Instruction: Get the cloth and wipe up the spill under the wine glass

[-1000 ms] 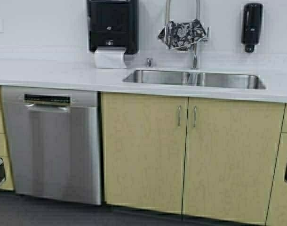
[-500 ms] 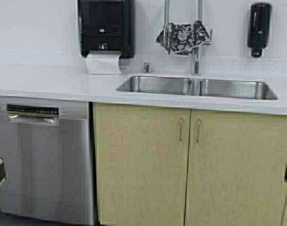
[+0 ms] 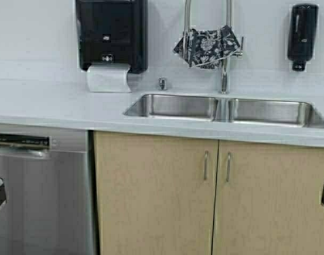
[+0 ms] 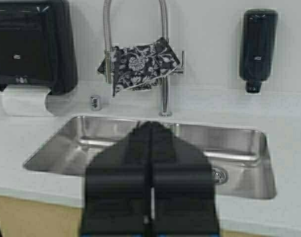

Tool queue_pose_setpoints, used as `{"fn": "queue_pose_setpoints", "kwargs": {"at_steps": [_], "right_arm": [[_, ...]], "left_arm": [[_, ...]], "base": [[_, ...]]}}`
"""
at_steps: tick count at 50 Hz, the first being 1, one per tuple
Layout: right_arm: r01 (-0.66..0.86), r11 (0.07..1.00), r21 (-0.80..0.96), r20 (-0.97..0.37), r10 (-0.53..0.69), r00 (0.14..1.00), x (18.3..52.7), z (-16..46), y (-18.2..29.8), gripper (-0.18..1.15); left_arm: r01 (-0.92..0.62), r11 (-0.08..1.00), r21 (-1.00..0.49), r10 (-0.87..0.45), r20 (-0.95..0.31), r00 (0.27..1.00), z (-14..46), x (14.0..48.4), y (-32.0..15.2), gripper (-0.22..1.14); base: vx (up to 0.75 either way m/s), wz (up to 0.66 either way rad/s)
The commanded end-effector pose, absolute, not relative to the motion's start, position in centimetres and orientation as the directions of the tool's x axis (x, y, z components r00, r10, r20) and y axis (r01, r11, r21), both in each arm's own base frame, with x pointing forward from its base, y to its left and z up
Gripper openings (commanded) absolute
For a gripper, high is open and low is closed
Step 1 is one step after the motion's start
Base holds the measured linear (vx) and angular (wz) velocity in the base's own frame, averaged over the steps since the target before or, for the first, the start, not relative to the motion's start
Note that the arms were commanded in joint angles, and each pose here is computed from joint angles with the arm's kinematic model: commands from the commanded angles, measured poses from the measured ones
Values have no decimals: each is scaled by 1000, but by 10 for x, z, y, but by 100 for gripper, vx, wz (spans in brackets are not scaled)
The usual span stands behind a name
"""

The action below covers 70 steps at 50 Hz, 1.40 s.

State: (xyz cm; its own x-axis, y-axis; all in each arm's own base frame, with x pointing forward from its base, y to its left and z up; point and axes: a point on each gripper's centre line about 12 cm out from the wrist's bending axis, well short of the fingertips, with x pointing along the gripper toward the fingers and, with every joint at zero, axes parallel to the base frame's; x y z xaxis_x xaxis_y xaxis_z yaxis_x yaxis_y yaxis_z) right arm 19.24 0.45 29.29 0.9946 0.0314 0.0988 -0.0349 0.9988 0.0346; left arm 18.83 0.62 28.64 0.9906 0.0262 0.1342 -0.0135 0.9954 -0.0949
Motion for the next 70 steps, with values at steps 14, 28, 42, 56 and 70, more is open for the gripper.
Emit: {"fn": "queue_pose_setpoints", "kwargs": {"at_steps": [14,28,42,56,70], "right_arm": [[-98,995,23,117,95,989,194,304,17,5],[-158,987,-10,65,158,985,199,311,30,5],[-291,957,-15,75,291,954,208,334,61,5],[-388,922,-9,51,388,920,260,324,103,5],[-412,911,9,-30,412,911,303,269,124,6]], "left_arm": [[-12,994,-106,26,128,991,285,191,6,2],[-7,992,-125,25,139,990,285,184,6,2],[-9,992,-128,29,154,988,284,162,5,2],[-8,993,-116,31,199,979,287,144,5,2],[-8,993,-121,32,198,980,287,144,5,2]], "base": [[33,-7],[31,-4],[28,-8],[26,-8],[24,2]]}}
